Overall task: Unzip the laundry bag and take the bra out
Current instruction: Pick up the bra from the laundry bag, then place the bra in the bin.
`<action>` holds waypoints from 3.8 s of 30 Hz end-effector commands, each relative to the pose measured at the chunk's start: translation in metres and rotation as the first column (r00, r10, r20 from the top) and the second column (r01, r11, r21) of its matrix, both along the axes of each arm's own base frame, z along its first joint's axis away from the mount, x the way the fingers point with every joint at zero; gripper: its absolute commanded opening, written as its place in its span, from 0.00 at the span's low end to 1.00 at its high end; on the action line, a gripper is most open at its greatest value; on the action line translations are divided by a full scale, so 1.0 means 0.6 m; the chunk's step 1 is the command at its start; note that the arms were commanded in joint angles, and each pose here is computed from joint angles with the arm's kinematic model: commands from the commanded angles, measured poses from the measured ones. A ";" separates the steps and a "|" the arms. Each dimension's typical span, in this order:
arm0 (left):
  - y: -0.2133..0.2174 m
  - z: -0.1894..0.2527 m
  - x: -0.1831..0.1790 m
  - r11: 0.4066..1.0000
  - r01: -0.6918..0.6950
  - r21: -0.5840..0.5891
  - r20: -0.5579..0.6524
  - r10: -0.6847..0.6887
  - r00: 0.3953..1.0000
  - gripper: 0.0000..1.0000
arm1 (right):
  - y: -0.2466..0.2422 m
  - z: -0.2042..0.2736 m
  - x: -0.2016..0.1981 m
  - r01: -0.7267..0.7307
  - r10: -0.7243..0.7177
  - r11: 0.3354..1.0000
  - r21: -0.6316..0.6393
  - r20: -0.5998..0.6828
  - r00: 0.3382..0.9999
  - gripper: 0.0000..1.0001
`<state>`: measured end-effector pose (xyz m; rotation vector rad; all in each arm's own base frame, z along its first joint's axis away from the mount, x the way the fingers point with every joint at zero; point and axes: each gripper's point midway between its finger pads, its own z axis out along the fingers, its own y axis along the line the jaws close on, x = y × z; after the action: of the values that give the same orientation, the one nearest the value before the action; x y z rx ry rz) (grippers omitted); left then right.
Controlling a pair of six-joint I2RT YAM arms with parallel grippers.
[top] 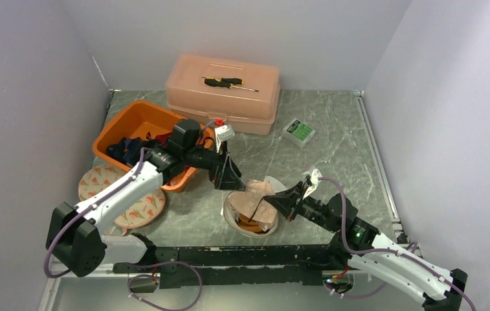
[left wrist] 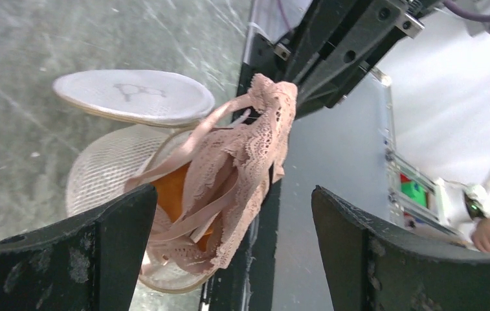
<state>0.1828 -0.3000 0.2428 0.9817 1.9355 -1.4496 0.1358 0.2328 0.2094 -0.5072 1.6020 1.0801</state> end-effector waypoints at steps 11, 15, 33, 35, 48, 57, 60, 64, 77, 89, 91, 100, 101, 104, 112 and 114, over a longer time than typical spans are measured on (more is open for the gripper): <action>-0.060 -0.049 -0.044 0.972 0.235 0.010 -0.134 -0.232 0.963 0.87 | 0.015 0.014 0.000 -0.036 0.034 0.999 0.032 0.054 0.998 0.00; -0.062 -0.059 -0.046 0.969 0.248 0.005 -0.153 -0.245 0.957 0.76 | 0.015 0.019 0.000 -0.036 0.034 0.999 0.034 0.063 0.997 0.00; -0.071 -0.052 -0.039 0.984 0.173 0.045 -0.078 -0.169 0.983 0.03 | -0.008 0.042 -0.007 -0.002 0.002 1.000 0.006 0.000 1.000 1.00; -0.069 -0.055 -0.024 0.990 0.124 0.071 -0.058 -0.120 0.991 0.03 | -0.016 0.053 -0.009 0.011 -0.011 1.000 0.025 -0.004 1.000 1.00; -0.028 0.027 0.049 0.978 -0.180 0.109 0.228 0.152 0.962 0.03 | -0.036 0.046 -0.012 0.048 -0.047 0.997 0.067 -0.017 0.999 0.94; 0.022 0.100 0.075 0.934 -0.347 0.092 0.399 0.285 0.872 0.03 | -0.047 0.044 0.010 0.139 -0.135 0.984 0.113 -0.040 0.990 0.87; 0.043 0.121 0.094 0.895 -0.440 0.073 0.433 0.369 0.822 0.03 | -0.062 0.038 0.022 0.208 -0.200 0.970 0.127 -0.071 0.977 0.87; 0.068 0.160 0.117 0.830 -0.556 0.030 0.456 0.484 0.747 0.03 | -0.076 0.015 0.038 0.287 -0.278 0.955 0.068 -0.122 0.953 0.86; 0.276 0.235 0.261 0.311 -0.946 0.090 0.408 0.855 0.320 0.03 | -0.067 -0.032 0.060 0.338 -0.339 0.940 -0.040 -0.193 0.921 0.91; 0.498 0.116 0.342 -0.012 -0.979 0.202 -0.082 0.996 -0.029 0.03 | -0.048 -0.051 0.056 0.291 -0.297 0.955 -0.061 -0.201 0.933 0.95; 0.493 0.104 0.360 0.024 -0.986 0.168 -0.187 0.982 -0.007 0.03 | -0.045 -0.053 0.054 0.278 -0.285 0.959 -0.060 -0.201 0.937 0.94; 0.456 0.000 0.384 0.122 -0.974 0.192 -0.347 0.937 0.049 0.03 | -0.045 -0.065 0.046 0.261 -0.265 0.964 -0.048 -0.207 0.942 0.94; 0.453 -0.014 0.384 0.137 -0.968 0.209 -0.353 0.934 0.056 0.03 | -0.045 -0.066 0.046 0.260 -0.266 0.964 -0.052 -0.209 0.941 0.94; 0.451 -0.046 0.380 0.152 -0.956 0.251 -0.343 0.937 0.059 0.03 | -0.047 -0.068 0.046 0.265 -0.270 0.963 -0.053 -0.209 0.940 0.94; 0.487 -0.143 0.345 0.070 -0.894 0.443 -0.208 0.978 -0.026 0.03 | -0.040 -0.070 0.049 0.256 -0.263 0.965 -0.060 -0.206 0.942 0.94; 0.494 -0.159 0.336 0.049 -0.882 0.469 -0.184 0.982 -0.043 0.03 | -0.037 -0.070 0.050 0.254 -0.262 0.965 -0.065 -0.204 0.943 0.94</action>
<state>0.3942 -0.0142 0.1650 -0.8955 2.1762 -0.6307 0.1631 0.2031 0.1536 -0.1998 1.8695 0.8939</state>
